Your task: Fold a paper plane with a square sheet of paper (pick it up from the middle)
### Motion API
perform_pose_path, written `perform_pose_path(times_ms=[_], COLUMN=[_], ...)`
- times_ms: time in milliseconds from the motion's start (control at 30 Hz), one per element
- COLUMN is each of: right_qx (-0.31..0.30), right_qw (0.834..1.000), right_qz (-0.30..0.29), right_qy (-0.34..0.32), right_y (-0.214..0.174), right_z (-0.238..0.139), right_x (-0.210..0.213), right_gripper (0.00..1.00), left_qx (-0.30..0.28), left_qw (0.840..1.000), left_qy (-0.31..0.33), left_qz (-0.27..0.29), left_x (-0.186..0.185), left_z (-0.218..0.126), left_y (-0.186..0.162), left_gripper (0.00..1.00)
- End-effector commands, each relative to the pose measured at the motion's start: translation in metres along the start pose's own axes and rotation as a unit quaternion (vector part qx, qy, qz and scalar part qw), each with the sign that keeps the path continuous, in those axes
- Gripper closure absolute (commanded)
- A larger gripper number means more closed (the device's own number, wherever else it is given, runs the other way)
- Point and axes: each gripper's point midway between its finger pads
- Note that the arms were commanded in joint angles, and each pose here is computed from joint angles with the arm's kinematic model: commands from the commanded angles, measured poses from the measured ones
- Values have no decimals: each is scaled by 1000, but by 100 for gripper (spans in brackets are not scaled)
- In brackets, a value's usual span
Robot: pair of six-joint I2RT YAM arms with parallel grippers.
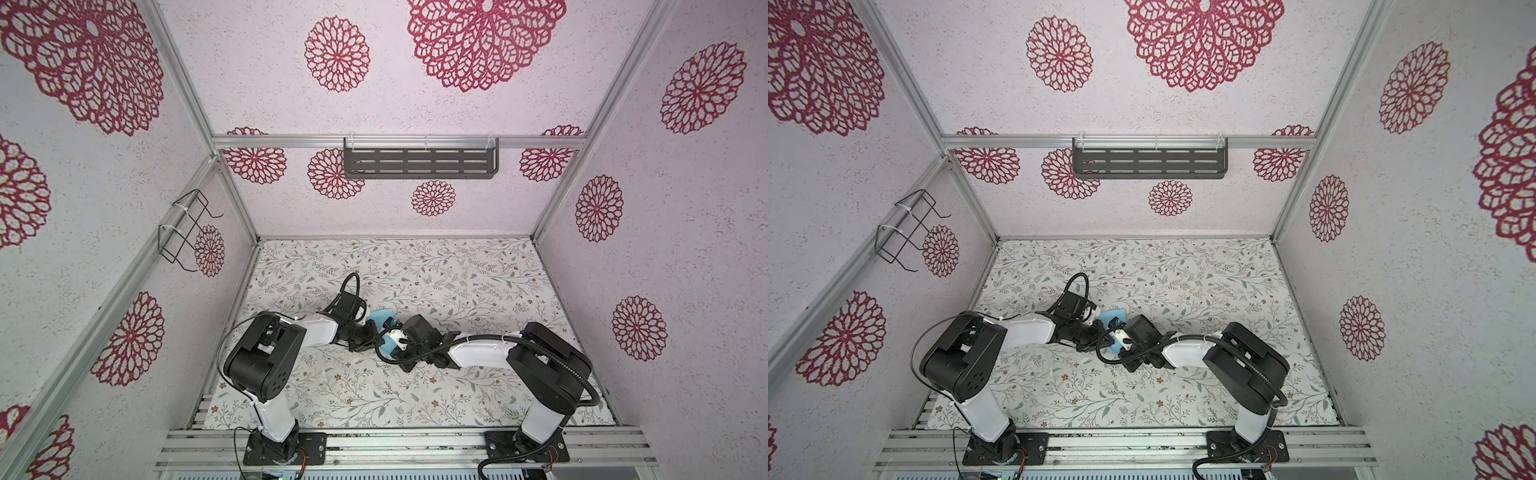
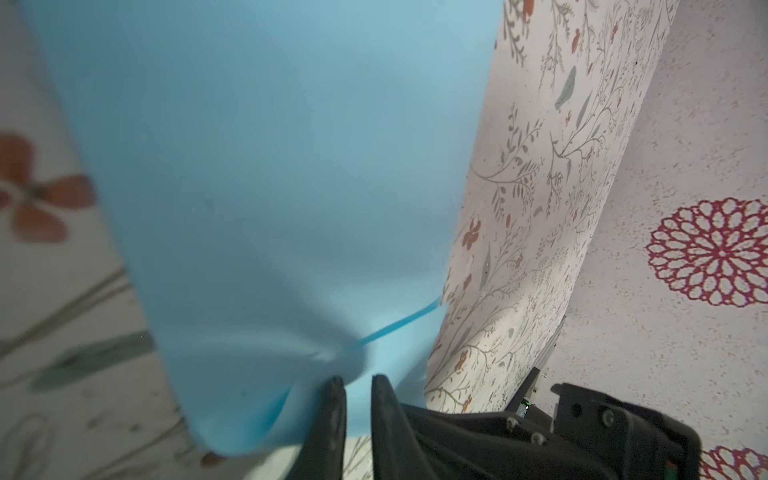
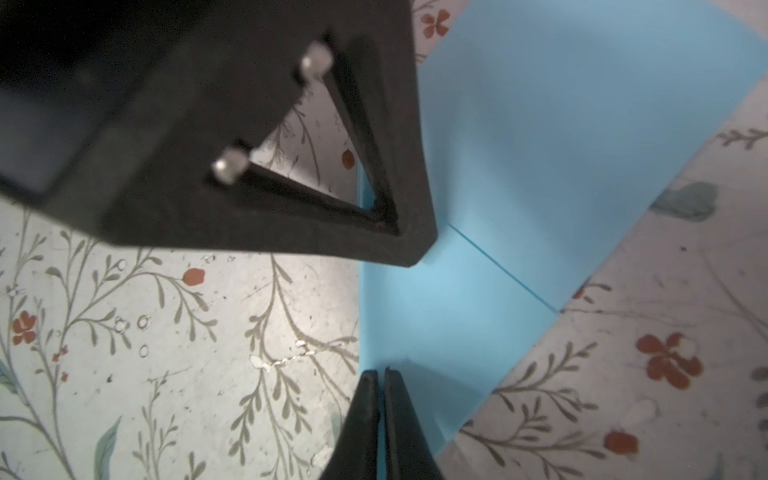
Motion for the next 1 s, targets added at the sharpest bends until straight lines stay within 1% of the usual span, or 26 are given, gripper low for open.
perform_pose_path(times_ms=[0, 133, 300, 433, 667, 967], right_qx=[80, 81, 82, 87, 91, 95], right_qw=[995, 995, 995, 995, 994, 994], right_qz=[26, 31, 33, 34, 38, 39], right_qy=[-44, -41, -40, -43, -44, -46], right_y=[-47, -46, -46, -49, -52, -56], right_z=[9, 10, 11, 12, 13, 10], right_x=[-22, -20, -19, -21, -23, -24], right_gripper=[89, 89, 89, 89, 89, 89], left_qx=[-23, -15, 10, 16, 25, 58], left_qw=[999, 1000, 999, 999, 996, 988], left_qy=[-1, 8, 38, 45, 81, 146], left_qz=[24, 20, 9, 3, -1, 5], left_x=[-12, -12, 2, 6, 19, 46], left_z=[-18, -20, -12, -7, -5, -5], left_y=[12, 6, -3, -2, -2, -13], left_gripper=[83, 87, 92, 93, 94, 95])
Point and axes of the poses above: each gripper's point midway between its finger pads, its own z axis out along the fingers, its own x axis along the line the jaws close on, y = z × x, and after that the axes turned 14 degrees about z, right-handed
